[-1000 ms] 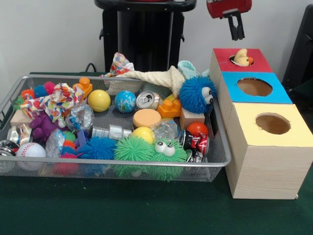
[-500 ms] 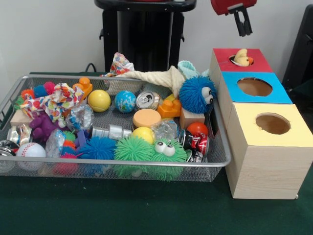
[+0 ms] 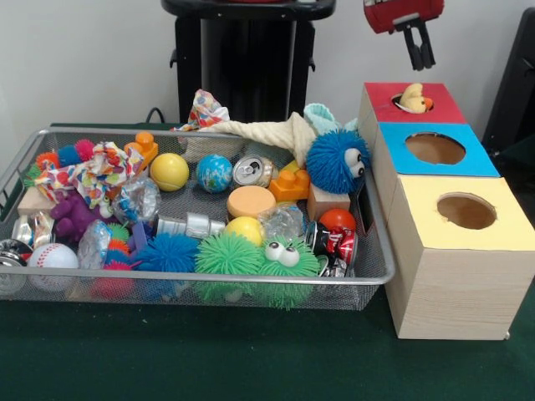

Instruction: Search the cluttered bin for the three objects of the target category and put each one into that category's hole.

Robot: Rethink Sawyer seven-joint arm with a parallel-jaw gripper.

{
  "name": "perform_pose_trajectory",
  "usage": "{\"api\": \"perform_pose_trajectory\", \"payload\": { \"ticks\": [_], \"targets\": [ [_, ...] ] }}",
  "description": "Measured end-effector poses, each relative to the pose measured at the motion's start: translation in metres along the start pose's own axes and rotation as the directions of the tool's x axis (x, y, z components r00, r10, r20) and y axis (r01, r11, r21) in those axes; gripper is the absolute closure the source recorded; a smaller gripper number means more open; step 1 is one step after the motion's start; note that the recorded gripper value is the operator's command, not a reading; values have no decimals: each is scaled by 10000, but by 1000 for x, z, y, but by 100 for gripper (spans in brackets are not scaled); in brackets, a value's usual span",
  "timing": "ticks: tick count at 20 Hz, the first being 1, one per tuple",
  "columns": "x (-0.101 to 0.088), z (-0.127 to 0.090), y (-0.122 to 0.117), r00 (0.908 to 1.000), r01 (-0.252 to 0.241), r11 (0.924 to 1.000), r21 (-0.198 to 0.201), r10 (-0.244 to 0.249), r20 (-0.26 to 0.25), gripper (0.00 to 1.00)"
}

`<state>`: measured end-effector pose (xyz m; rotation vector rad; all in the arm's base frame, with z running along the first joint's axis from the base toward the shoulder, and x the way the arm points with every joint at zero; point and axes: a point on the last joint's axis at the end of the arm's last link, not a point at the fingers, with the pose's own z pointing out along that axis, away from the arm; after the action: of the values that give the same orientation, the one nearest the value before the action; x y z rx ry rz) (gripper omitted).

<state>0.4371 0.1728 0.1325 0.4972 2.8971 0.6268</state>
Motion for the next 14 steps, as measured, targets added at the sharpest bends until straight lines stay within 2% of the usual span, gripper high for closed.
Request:
{"api": "perform_pose_trajectory", "payload": {
  "ticks": [8, 14],
  "targets": [
    [-6, 11, 0, 9990, 49, 9997, 233, -59, 453, 100],
    [-4, 25, 0, 9990, 10, 9997, 231, -20, 445, 100]
  ]
}}
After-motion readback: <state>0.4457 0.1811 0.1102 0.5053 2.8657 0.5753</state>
